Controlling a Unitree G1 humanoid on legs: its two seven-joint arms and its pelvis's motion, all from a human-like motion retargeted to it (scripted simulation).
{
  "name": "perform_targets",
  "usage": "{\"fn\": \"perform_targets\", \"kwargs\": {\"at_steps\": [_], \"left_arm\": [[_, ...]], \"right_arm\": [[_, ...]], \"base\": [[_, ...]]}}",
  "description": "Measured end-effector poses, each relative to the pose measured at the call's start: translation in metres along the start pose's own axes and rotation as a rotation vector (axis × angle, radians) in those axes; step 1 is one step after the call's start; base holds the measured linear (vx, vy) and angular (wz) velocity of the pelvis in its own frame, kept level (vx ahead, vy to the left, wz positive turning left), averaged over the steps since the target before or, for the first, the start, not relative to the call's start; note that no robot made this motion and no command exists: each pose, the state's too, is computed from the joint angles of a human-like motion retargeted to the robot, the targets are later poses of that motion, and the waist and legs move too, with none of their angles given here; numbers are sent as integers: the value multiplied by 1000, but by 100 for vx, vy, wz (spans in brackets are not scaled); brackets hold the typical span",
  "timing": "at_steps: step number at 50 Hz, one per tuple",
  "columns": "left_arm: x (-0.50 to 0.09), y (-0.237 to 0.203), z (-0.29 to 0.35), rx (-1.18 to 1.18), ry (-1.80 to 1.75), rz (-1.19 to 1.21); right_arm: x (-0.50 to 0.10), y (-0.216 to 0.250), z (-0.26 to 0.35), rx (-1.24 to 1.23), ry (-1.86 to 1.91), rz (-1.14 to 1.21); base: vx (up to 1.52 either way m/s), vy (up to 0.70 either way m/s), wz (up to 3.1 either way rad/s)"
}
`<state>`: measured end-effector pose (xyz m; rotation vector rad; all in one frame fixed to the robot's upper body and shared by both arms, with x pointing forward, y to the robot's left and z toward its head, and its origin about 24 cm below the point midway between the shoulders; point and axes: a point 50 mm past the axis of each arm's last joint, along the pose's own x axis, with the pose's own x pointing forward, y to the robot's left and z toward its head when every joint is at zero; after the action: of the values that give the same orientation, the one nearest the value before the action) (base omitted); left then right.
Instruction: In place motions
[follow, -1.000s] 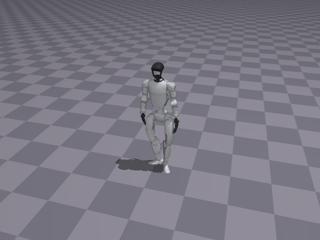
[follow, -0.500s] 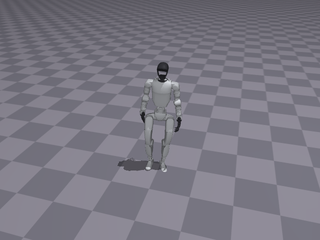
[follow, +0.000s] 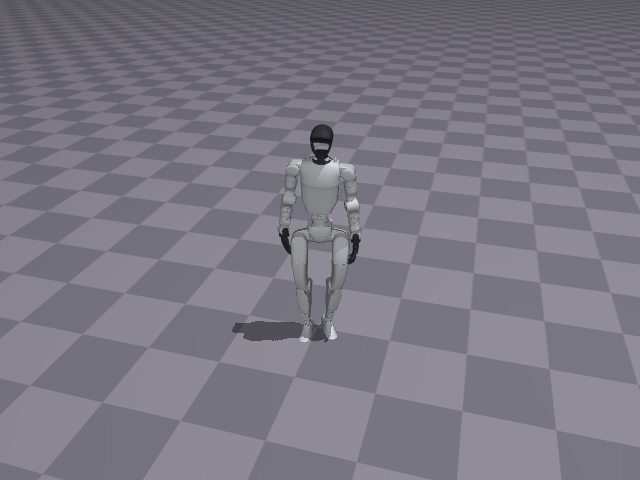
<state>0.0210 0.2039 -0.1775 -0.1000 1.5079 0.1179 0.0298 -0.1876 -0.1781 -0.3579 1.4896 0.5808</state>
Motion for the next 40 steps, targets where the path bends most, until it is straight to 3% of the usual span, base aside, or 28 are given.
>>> {"fn": "perform_targets", "kwargs": {"at_steps": [21,40], "left_arm": [[0,-6,23,65,-74,-27],[-1,6,-5,-3,4,14]], "right_arm": [[-1,0,-16,4,70,2],[-5,-24,37,-62,-47,-59]], "base": [[-10,2,-119],[-14,8,-309]]}}
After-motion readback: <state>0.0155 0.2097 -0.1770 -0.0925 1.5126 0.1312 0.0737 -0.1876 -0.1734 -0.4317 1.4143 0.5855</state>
